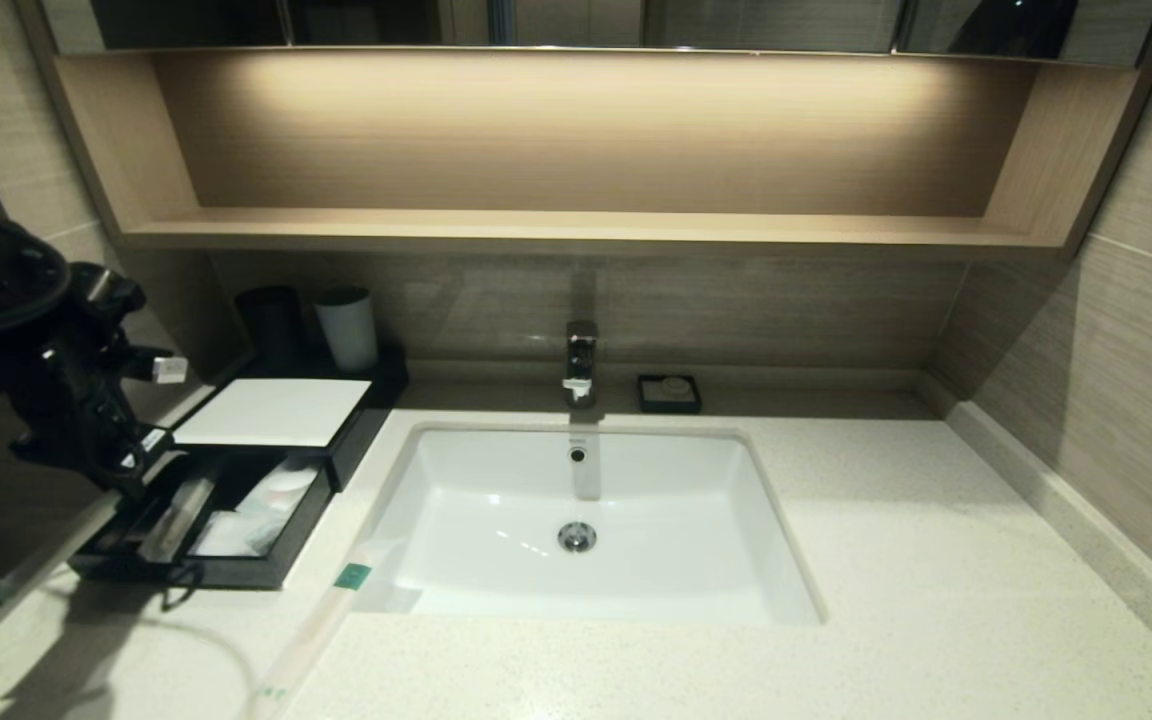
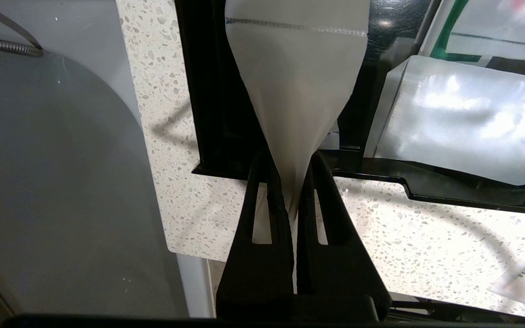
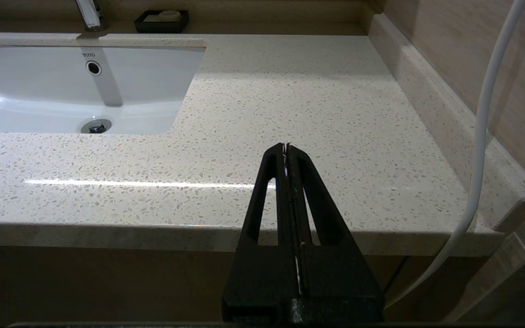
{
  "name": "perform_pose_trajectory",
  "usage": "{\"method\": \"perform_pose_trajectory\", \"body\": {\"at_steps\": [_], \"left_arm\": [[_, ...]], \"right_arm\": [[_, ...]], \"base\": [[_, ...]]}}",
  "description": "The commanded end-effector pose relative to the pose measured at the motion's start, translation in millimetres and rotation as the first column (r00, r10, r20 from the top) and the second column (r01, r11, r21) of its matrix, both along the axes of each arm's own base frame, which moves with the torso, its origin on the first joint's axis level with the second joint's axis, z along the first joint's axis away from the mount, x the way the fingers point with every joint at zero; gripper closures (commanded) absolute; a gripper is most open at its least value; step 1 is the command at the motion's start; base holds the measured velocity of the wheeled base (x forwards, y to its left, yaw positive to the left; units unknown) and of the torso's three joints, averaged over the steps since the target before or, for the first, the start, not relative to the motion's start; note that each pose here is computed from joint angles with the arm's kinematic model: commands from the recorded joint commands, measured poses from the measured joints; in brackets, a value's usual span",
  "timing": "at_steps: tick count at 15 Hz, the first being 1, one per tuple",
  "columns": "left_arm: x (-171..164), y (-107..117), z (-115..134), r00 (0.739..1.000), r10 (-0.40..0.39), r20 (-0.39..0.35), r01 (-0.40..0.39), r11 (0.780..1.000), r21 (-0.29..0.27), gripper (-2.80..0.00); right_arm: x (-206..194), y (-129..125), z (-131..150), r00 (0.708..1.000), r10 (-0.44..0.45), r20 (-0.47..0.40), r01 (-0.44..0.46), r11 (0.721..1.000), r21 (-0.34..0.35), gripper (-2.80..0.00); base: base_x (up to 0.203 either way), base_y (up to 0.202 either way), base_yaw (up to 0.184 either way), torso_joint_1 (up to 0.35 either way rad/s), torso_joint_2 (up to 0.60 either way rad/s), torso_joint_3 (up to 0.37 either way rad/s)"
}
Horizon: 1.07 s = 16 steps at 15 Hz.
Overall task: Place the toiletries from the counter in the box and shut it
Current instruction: Place the bathroom toiletry into the drawer
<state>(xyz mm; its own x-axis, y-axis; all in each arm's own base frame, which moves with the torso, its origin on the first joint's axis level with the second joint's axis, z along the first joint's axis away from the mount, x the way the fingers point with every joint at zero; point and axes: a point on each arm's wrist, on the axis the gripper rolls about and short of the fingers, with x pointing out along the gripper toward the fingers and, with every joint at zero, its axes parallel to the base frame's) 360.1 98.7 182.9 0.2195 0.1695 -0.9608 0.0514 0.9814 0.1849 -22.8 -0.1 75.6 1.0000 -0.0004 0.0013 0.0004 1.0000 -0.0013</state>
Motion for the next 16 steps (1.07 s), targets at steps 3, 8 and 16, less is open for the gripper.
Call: {"method": "perform_pose_trajectory", "body": {"at_steps": [3, 8, 16], "left_arm": [[14, -2, -15, 0.999, -0.016, -0.050, 0.016, 1.000, -0.010, 0.00], [22, -9, -23, 0.998, -0.034, -0.047, 0.034, 0.999, -0.010, 0.00], [31, -9, -30, 1.000, -0.018, -0.013, 0.018, 1.000, -0.001, 0.00]], "right_arm": [[0, 0, 0, 1.000, 0.000, 0.001, 0.000, 1.000, 0.000, 0.00], [0, 0, 0, 1.000, 0.000, -0.001, 0.000, 1.000, 0.000, 0.00], [0, 0, 0, 1.000, 0.000, -0.001, 0.000, 1.000, 0.000, 0.00]], "base": [[0.000, 0.000, 0.000, 0.000, 0.00, 0.000], [0.000, 0.000, 0.000, 0.000, 0.00, 0.000], [0.000, 0.000, 0.000, 0.000, 0.00, 0.000]]}}
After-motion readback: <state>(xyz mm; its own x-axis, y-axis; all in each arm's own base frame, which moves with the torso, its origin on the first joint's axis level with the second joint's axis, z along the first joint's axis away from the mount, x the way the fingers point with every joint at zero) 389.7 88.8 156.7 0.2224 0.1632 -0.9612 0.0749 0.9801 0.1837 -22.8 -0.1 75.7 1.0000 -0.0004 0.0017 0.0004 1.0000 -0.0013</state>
